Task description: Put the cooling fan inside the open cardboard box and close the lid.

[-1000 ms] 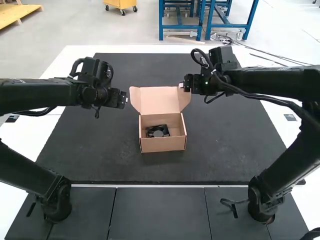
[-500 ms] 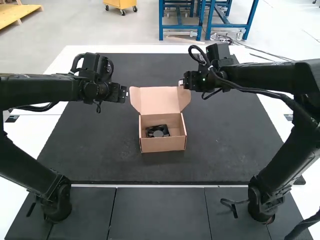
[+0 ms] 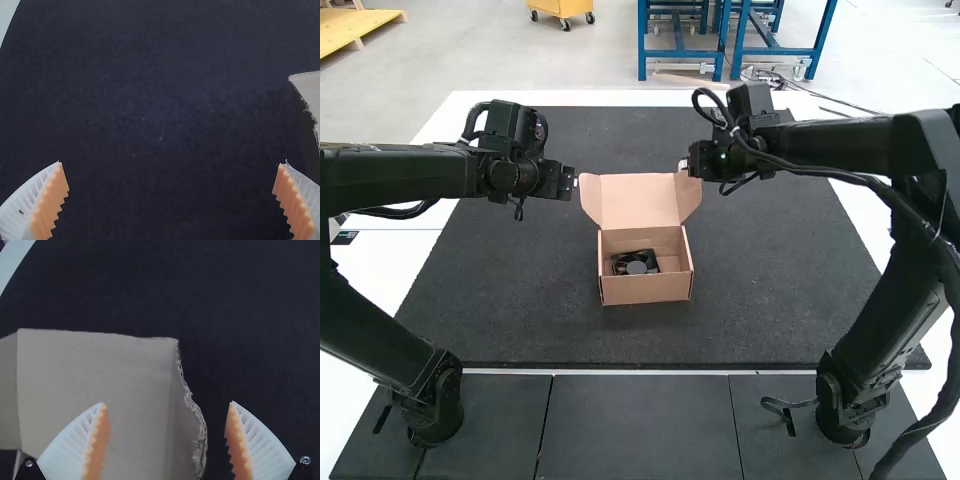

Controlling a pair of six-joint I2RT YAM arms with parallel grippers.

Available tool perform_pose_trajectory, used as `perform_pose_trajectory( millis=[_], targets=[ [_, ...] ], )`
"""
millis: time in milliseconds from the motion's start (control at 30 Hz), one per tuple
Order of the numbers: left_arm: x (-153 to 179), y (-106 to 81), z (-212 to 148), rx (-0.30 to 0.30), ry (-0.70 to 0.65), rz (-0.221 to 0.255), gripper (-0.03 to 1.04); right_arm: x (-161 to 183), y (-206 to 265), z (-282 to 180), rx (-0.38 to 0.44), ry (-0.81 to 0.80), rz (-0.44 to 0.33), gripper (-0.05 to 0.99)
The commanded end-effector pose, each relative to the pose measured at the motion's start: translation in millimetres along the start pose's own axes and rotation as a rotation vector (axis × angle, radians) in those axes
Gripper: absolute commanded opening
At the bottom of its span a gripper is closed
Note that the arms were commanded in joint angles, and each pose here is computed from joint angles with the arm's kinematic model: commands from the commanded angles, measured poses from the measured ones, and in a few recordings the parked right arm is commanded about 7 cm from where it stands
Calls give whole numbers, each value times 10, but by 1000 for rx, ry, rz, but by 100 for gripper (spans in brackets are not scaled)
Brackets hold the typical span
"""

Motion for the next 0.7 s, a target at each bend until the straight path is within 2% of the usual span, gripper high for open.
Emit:
perform_pose_trajectory(
  millis=[0, 433, 667],
  targets=[
    [-139, -27, -17, 1, -41, 8, 97, -97, -32, -6, -1, -17, 15, 47],
    [-157, -27, -19, 2, -50, 10, 97, -13, -32, 81, -15, 90, 32, 45],
    [-169, -37, -23, 5, -54, 13, 97, -7, -29, 85, -20, 93, 30, 16]
  ],
)
Point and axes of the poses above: each hand's point on the last joint's axis, 136 mm out from that joint toward the fingers, its own z axis out along the fingers, its own y axis along the line the jaws close on, x = y × z, the point moved 9 cm from there along -z, back along the fingers, and after that the axes turned 15 degrees about -z, right-handed, at the moved point
